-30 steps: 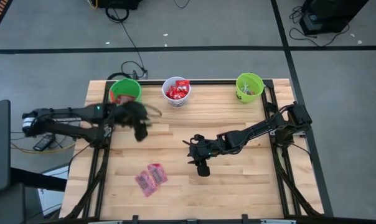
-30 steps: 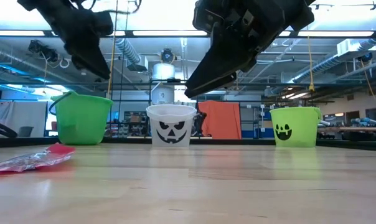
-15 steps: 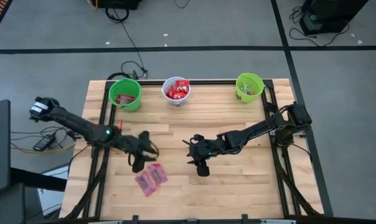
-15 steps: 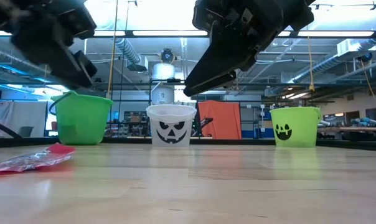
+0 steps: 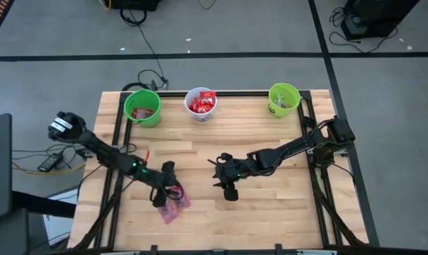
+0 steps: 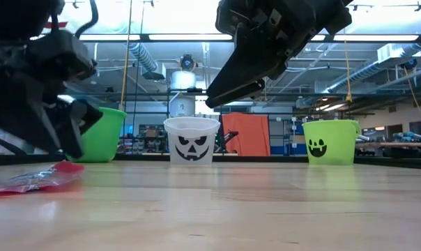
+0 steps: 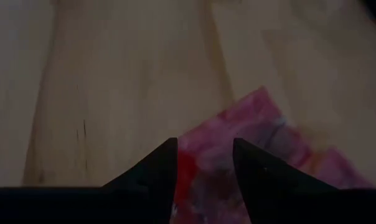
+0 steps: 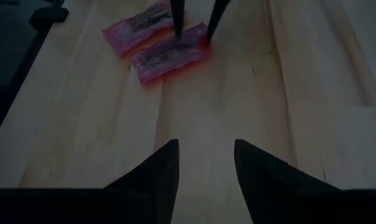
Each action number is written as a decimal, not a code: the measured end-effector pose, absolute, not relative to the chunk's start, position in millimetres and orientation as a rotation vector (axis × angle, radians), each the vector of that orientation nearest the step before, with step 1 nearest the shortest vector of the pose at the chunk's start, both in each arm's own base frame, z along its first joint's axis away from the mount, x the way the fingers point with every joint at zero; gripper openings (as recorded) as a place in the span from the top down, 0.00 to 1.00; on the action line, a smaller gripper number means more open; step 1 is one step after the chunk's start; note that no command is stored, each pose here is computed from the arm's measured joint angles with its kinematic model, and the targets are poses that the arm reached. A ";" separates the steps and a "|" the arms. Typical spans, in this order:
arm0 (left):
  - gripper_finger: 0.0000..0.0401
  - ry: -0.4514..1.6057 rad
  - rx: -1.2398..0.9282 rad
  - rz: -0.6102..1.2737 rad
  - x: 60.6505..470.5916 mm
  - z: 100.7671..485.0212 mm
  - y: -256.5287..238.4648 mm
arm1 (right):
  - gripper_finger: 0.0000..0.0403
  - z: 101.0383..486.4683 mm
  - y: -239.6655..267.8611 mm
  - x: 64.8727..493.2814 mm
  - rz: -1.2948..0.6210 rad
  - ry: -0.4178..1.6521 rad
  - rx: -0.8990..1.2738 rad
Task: Sort candy by brand, put in halloween buckets
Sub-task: Put the pink candy into the green bucket
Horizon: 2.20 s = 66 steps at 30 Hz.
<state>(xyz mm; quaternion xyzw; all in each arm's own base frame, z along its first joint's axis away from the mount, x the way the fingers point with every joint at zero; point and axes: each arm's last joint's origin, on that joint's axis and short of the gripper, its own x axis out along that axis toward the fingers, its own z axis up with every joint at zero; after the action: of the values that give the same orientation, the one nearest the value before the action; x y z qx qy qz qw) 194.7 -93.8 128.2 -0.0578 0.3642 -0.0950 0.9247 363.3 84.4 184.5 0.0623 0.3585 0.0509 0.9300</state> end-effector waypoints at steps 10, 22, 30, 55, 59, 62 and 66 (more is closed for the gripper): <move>0.62 0.833 -0.119 -0.120 196.6 109.6 -93.6 | 0.59 184.4 85.6 363.0 0.107 0.735 0.126; 0.97 0.832 -0.154 -0.076 196.4 109.4 -92.2 | 0.59 184.5 85.8 363.0 0.108 0.735 0.126; 0.99 0.799 -0.165 0.001 210.1 130.2 -86.7 | 0.59 185.0 86.0 363.4 0.109 0.727 0.127; 0.99 0.438 0.021 1.139 161.0 260.0 28.3 | 0.59 185.8 88.9 363.6 0.115 0.716 0.136; 0.99 0.435 0.009 1.258 148.4 264.7 45.5 | 0.59 185.8 89.2 363.5 0.117 0.717 0.133; 0.99 0.433 -0.011 1.329 140.3 265.7 53.7 | 0.59 185.5 89.2 363.3 0.116 0.720 0.133; 0.97 0.435 -0.062 1.407 130.5 263.5 60.4 | 0.59 185.4 89.1 363.2 0.116 0.722 0.132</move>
<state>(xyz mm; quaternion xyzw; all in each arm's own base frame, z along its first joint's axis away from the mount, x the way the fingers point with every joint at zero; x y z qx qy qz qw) 130.5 60.4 263.5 -0.0282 0.1983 0.6414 0.7406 363.2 89.1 185.4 0.0646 0.3526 0.0567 0.9318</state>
